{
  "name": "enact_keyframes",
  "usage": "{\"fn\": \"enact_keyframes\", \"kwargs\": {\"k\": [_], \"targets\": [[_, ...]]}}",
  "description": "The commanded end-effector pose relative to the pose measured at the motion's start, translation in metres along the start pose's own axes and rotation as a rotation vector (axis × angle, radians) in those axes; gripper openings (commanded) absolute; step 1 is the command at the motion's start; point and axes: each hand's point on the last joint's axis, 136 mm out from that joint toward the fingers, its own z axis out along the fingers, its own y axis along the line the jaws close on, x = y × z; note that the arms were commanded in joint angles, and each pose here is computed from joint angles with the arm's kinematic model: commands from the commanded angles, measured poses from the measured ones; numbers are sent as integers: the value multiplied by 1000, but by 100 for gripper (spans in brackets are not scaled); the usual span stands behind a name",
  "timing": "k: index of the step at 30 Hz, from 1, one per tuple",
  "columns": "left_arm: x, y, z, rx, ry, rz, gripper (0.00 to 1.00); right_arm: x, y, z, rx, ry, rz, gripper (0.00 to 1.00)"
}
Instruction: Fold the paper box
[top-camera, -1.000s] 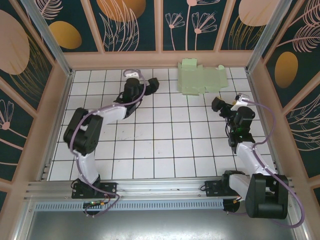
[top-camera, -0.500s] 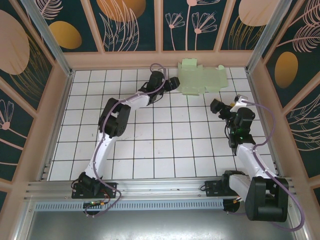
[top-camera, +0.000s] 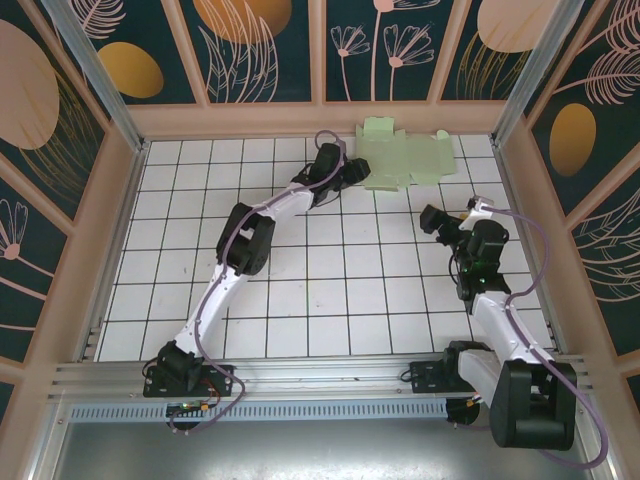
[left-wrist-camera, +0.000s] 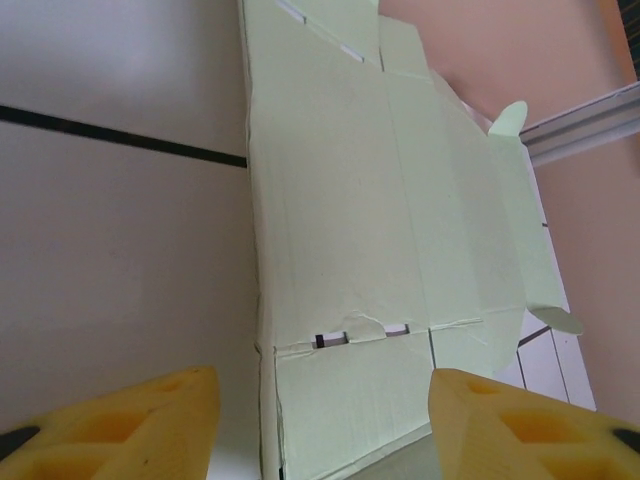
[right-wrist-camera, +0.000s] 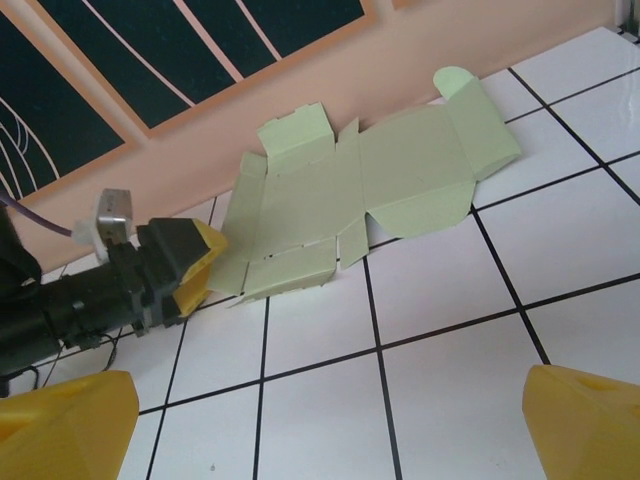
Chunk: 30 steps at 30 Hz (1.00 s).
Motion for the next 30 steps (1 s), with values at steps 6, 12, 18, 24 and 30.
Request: {"fn": "enact_keyframes", "kwargs": {"k": [6, 12, 18, 24, 30], "targets": [[5, 2, 17, 29, -7, -116, 38, -21, 13, -9, -25, -47, -47, 99], [5, -6, 16, 49, -4, -121, 8, -21, 11, -8, -20, -50, -60, 99], [-8, -28, -1, 57, -13, -81, 0, -21, 12, -7, -28, -51, -56, 99], [-10, -33, -26, 28, -23, -61, 0, -20, 9, -7, -24, -39, -33, 99], [-11, -39, -61, 37, -51, -50, 0, -19, 7, -7, -19, -33, -19, 99]]}}
